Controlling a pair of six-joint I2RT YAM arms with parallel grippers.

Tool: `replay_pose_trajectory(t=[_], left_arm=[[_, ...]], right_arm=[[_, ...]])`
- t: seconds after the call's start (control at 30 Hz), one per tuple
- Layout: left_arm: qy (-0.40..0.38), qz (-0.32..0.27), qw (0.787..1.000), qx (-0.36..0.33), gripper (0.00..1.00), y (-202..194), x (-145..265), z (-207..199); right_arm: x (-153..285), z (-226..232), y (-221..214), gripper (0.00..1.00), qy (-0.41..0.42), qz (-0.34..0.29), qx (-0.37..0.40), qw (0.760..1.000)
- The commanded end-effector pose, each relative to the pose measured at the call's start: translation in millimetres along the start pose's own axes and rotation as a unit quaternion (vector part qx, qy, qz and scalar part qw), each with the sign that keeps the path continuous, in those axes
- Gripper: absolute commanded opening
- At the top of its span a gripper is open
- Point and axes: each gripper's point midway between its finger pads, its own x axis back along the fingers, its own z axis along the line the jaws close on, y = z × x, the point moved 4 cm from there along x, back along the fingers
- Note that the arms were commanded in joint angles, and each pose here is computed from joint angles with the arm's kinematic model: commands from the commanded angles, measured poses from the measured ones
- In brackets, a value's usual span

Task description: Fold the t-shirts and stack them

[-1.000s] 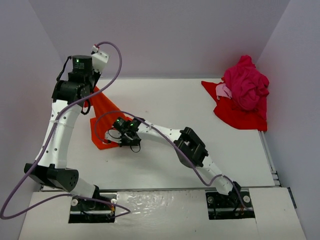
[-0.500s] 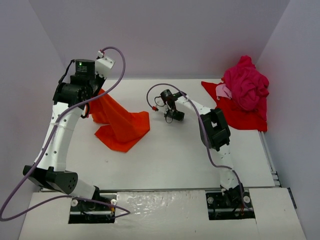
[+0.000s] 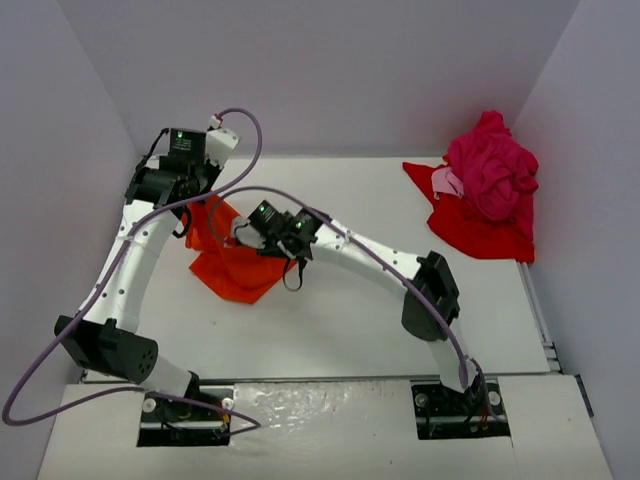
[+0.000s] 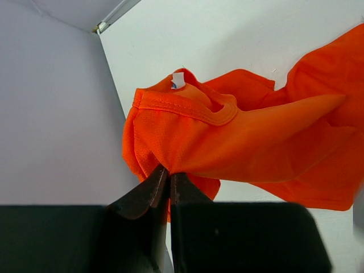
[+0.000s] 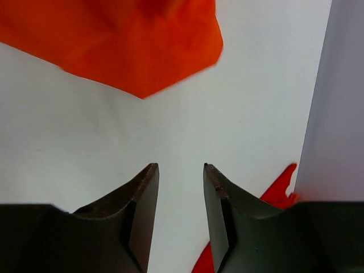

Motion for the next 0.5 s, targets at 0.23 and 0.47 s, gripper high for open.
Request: replay_pose_trajectory(t=[0.23,0.47], left_arm=[[0.061,0.000,0.998,0.032,0.00,19.5,-38.1,12.3],[0.077,-0.001,0.996,0.039,0.00,21.4,-33.1,18.6]], right_arm=[[78.8,62.4,48.8,0.26,0.128,-0.121,0.026,0.984],[43.6,99.2,55.3,0.31,0.188,-0.097,0.051,0.976]])
